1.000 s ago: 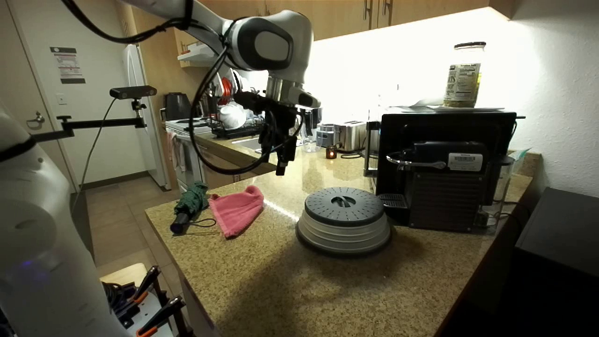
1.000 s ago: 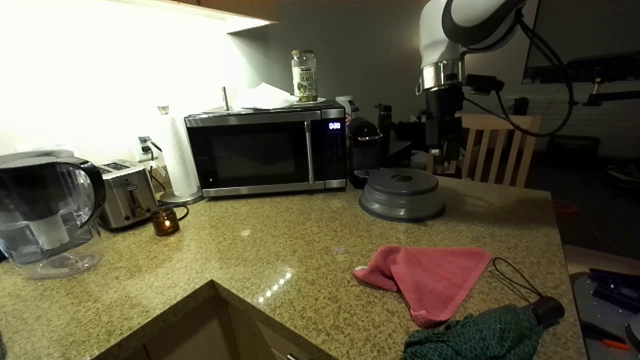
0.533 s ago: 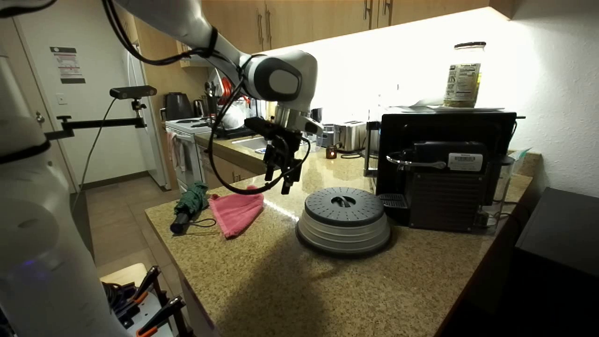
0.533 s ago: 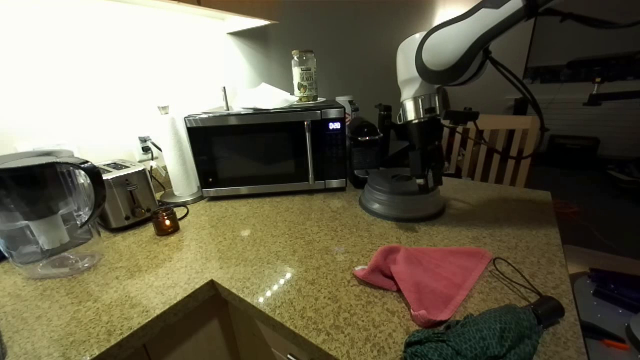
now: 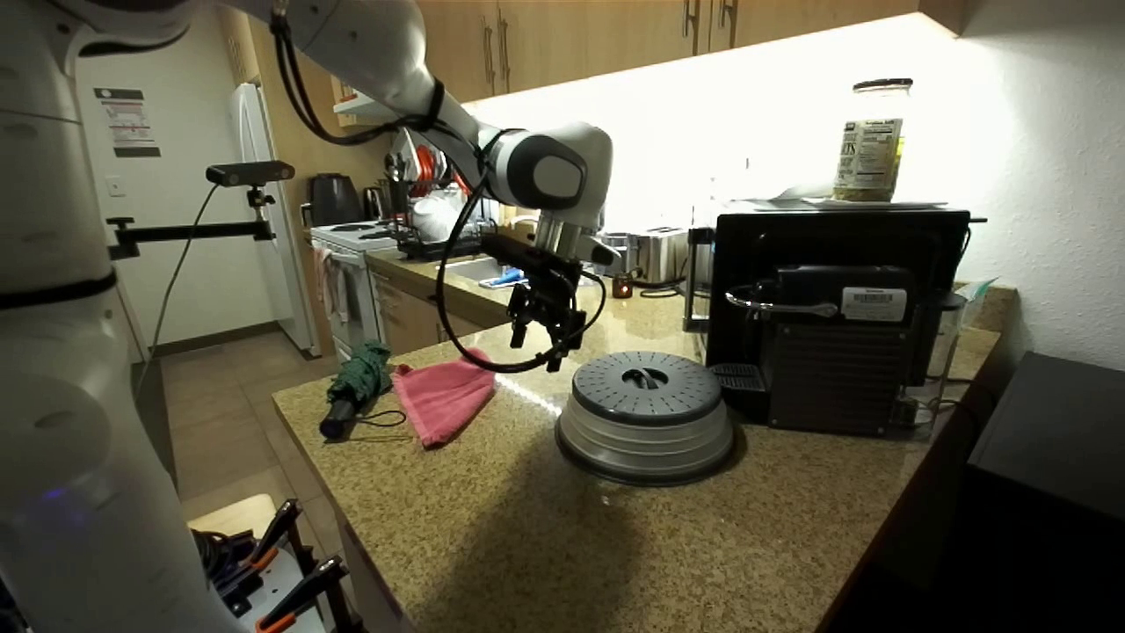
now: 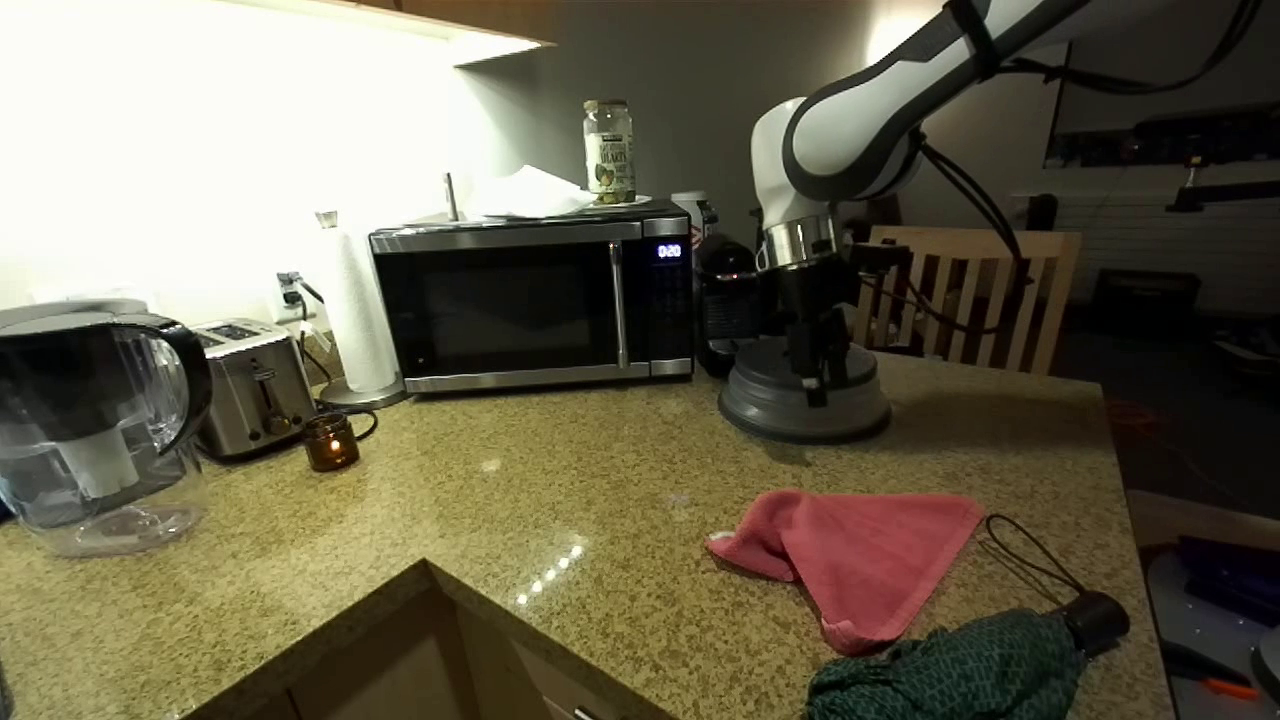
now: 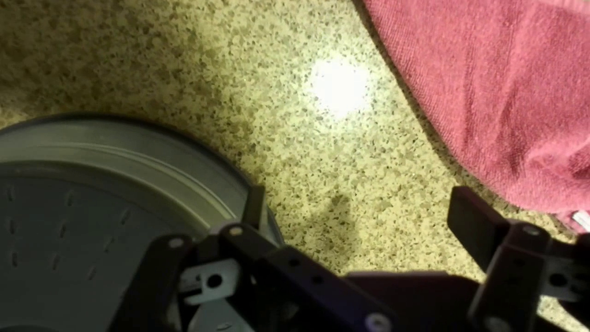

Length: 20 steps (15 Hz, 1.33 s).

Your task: Pick up the pink cloth and put it on the left side of the counter

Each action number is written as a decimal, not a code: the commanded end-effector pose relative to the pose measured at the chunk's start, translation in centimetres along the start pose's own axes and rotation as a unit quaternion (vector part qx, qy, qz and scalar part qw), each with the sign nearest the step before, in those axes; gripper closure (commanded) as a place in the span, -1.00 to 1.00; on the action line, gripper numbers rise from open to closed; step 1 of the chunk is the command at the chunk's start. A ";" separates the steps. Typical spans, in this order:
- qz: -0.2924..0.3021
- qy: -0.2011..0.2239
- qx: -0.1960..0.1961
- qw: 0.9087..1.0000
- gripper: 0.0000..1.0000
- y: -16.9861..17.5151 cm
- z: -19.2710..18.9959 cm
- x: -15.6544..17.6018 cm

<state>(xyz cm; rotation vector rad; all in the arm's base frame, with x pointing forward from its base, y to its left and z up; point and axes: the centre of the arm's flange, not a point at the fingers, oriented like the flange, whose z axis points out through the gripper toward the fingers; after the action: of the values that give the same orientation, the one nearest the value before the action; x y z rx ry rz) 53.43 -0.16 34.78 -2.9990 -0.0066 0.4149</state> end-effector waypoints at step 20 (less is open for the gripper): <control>-0.138 0.043 -0.002 0.989 -1.00 -8.2 1.3 -2.5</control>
<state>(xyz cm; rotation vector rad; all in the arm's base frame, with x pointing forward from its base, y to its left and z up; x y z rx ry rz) 52.56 7.47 35.03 -2.9523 -0.4305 0.3281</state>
